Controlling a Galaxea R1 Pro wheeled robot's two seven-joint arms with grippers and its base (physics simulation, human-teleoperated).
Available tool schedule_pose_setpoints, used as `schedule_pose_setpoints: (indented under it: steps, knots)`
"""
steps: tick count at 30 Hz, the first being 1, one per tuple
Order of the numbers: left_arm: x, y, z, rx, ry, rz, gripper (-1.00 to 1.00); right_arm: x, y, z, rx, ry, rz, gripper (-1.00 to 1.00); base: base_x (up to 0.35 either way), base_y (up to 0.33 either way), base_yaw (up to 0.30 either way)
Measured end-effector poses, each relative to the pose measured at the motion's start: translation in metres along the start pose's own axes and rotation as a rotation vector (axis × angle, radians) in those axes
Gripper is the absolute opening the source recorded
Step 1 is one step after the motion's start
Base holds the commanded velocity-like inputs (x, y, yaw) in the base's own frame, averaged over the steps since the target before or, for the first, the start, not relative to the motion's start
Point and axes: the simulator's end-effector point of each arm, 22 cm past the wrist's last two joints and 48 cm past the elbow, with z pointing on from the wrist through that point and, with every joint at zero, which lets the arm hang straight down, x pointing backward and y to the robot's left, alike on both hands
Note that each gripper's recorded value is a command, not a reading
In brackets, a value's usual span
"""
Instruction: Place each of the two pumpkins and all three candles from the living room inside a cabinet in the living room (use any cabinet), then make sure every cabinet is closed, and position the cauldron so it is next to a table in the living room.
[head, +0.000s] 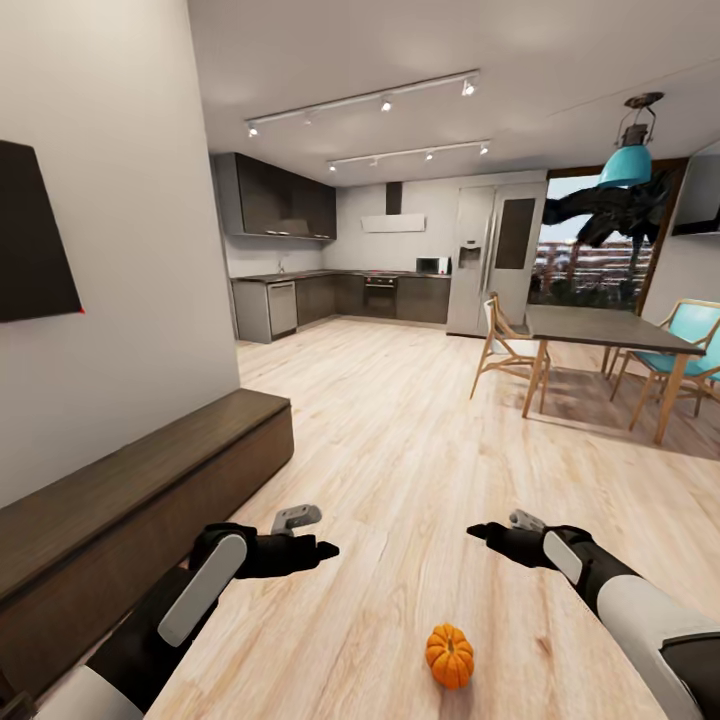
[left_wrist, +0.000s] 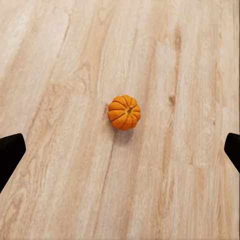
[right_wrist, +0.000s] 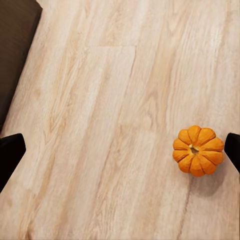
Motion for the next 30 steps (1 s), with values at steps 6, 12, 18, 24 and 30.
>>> schedule_pose_setpoints:
  steps: [6,12,18,24,30]
  knots:
    - [-0.001,-0.006,0.001,0.011,-0.003,-0.004,1.0,0.0,-0.002,-0.002,-0.007,0.006,-0.013,1.0,0.023,0.0,0.0]
    - [-0.001,-0.004,0.002,0.009,-0.006,-0.009,1.0,0.001,-0.004,-0.001,-0.006,0.008,-0.016,1.0,0.001,0.0,0.0]
    - [0.011,0.003,0.011,0.005,0.0,-0.011,1.0,0.005,-0.006,0.005,-0.014,-0.008,-0.024,1.0,0.0,0.0,0.0]
    - [0.027,0.017,0.024,-0.011,0.021,-0.028,1.0,0.013,-0.007,0.013,-0.026,-0.015,-0.029,1.0,0.0,0.0,0.0]
    - [0.038,0.024,0.032,-0.014,0.024,-0.03,1.0,0.019,-0.013,0.02,-0.028,-0.029,-0.031,1.0,0.0,0.0,0.0]
